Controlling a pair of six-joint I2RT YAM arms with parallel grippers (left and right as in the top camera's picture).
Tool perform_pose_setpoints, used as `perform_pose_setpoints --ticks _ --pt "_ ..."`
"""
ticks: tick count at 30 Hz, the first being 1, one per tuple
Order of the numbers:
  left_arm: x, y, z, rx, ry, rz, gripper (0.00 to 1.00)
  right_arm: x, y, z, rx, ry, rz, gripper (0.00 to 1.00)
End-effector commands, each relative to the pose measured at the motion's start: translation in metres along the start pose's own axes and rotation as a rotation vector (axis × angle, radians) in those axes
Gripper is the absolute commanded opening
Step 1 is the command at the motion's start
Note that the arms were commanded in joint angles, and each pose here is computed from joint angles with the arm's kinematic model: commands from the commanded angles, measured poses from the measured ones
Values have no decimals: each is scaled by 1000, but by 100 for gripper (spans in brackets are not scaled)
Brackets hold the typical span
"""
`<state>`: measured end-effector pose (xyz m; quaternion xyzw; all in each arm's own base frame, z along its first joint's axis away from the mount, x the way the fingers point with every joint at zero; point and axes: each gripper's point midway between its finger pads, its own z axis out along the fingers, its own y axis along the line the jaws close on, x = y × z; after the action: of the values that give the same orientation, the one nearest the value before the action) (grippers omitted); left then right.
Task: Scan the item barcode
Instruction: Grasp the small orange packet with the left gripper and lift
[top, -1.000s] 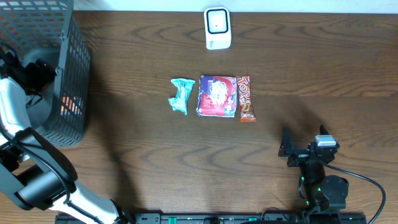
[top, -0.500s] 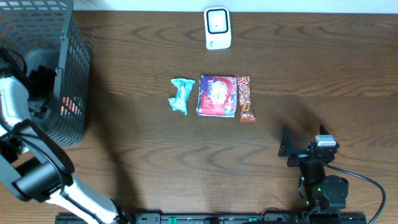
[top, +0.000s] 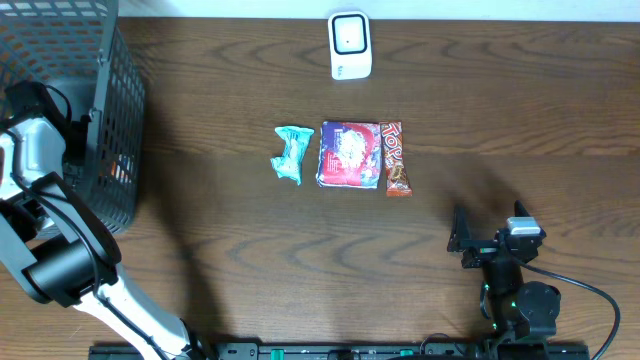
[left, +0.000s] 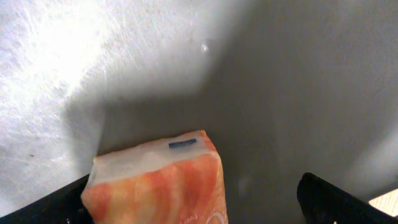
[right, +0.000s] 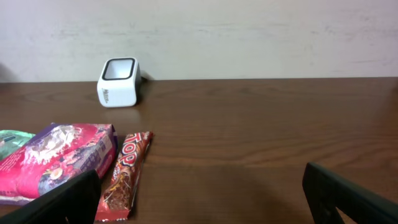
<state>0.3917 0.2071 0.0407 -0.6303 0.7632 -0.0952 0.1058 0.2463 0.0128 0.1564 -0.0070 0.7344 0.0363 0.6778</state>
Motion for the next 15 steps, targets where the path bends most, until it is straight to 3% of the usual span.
perform_pose_setpoints --ticks 1,10,15 --pt "2 5 9 -27 7 -29 98 1 -1 0 5 1 7 99" --pt "-7 35 20 -178 -60 -29 98 1 -1 0 5 1 7 99" --pt "-8 47 22 -226 -82 -27 86 1 -1 0 5 1 7 99"
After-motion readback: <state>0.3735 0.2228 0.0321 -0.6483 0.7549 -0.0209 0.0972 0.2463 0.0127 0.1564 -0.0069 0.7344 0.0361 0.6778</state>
